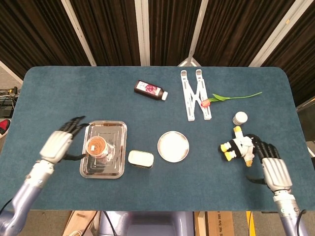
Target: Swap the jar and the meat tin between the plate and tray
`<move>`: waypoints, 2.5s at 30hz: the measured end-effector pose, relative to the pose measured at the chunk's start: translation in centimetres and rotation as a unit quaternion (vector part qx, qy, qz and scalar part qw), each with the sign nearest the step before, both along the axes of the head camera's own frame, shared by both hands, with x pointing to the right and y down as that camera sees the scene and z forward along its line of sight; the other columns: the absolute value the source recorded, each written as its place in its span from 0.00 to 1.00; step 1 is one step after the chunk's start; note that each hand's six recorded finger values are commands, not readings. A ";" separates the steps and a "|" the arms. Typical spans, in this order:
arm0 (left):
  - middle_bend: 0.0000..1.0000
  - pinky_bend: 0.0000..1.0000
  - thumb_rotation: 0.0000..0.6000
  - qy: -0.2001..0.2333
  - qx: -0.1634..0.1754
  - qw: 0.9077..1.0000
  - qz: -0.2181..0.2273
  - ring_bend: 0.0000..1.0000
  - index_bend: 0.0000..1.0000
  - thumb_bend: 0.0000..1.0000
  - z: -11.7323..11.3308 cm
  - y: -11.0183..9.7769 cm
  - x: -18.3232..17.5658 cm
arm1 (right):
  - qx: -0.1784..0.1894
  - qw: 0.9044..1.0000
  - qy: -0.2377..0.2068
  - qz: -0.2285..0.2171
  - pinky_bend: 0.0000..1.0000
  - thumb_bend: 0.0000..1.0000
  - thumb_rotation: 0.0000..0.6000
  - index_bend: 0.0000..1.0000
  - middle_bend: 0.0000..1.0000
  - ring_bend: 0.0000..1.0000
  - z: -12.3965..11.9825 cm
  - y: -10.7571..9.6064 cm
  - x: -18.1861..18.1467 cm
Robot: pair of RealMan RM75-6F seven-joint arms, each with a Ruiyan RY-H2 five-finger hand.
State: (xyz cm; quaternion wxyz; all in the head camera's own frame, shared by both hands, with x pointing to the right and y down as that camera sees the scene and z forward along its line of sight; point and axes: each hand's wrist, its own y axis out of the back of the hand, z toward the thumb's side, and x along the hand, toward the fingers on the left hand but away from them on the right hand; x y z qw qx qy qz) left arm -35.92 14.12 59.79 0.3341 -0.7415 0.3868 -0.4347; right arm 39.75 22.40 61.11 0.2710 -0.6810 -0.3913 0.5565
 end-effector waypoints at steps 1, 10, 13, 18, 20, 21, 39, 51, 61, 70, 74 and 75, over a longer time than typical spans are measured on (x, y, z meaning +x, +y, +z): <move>0.01 0.10 1.00 -0.010 0.020 1.000 -0.009 0.00 0.18 0.03 -0.9 0.4 -0.9 | -0.008 1.000 -0.013 -0.009 0.00 0.00 1.00 0.04 0.00 0.04 0.2 0.0 -0.7; 0.01 0.00 1.00 -0.118 0.065 0.988 -0.069 0.00 0.18 0.04 -4.9 6.0 -8.1 | -0.058 0.988 -0.133 -0.054 0.00 0.00 1.00 0.06 0.01 0.06 0.7 -3.3 -9.8; 0.01 0.00 1.00 -0.140 0.079 0.985 -0.070 0.00 0.18 0.04 -5.2 6.1 -8.6 | -0.074 0.983 -0.149 -0.071 0.00 0.00 1.00 0.06 0.01 0.06 0.8 -4.4 -13.0; 0.01 0.00 1.00 -0.152 0.089 0.981 -0.084 0.00 0.18 0.04 -5.5 6.2 -9.3 | -0.098 0.978 -0.164 -0.080 0.00 0.00 1.00 0.06 0.01 0.06 1.4 -5.4 -17.4; 0.01 0.00 1.00 -0.152 0.085 0.981 -0.088 0.00 0.18 0.04 -5.4 6.2 -9.4 | -0.105 0.978 -0.164 -0.079 0.00 0.00 1.00 0.06 0.01 0.06 1.9 -5.5 -18.6; 0.01 0.00 1.00 -0.152 0.083 0.981 -0.089 0.00 0.18 0.04 -5.3 6.2 -9.5 | -0.110 0.977 -0.163 -0.078 0.00 0.00 1.00 0.06 0.01 0.06 2.2 -5.6 -19.5; 0.02 0.00 1.00 -0.143 0.075 0.980 -0.114 0.00 0.18 0.12 -5.2 5.8 -10.2 | -0.118 0.978 -0.147 -0.084 0.00 0.00 1.00 0.16 0.13 0.23 3.8 -4.7 -29.4; 0.02 0.00 1.00 -0.128 0.072 0.980 -0.131 0.00 0.20 0.12 -5.6 5.5 -11.0 | -0.117 0.981 -0.150 -0.048 0.00 0.00 1.00 0.28 0.25 0.32 5.7 -4.3 -32.3; 0.02 0.00 1.00 -0.116 0.076 0.979 -0.152 0.00 0.21 0.16 -6.0 5.0 -12.0 | -0.111 0.982 -0.147 -0.048 0.04 0.00 1.00 0.34 0.32 0.38 6.6 -3.8 -34.5; 0.02 0.00 1.00 -0.104 0.071 0.979 -0.158 0.00 0.22 0.16 -6.0 4.9 -12.2 | -0.108 0.981 -0.161 -0.029 0.06 0.00 1.00 0.45 0.42 0.46 7.3 -3.9 -35.6; 0.02 0.00 1.00 -0.103 0.070 0.979 -0.162 0.00 0.22 0.16 -6.0 4.8 -12.4 | -0.097 0.982 -0.164 -0.015 0.06 0.01 1.00 0.54 0.46 0.48 7.5 -4.4 -35.6; 0.02 0.00 1.00 -0.103 0.070 0.979 -0.163 0.00 0.23 0.16 -6.0 4.7 -12.4 | -0.095 0.982 -0.166 -0.008 0.06 0.02 1.00 0.57 0.46 0.49 7.6 -4.6 -35.5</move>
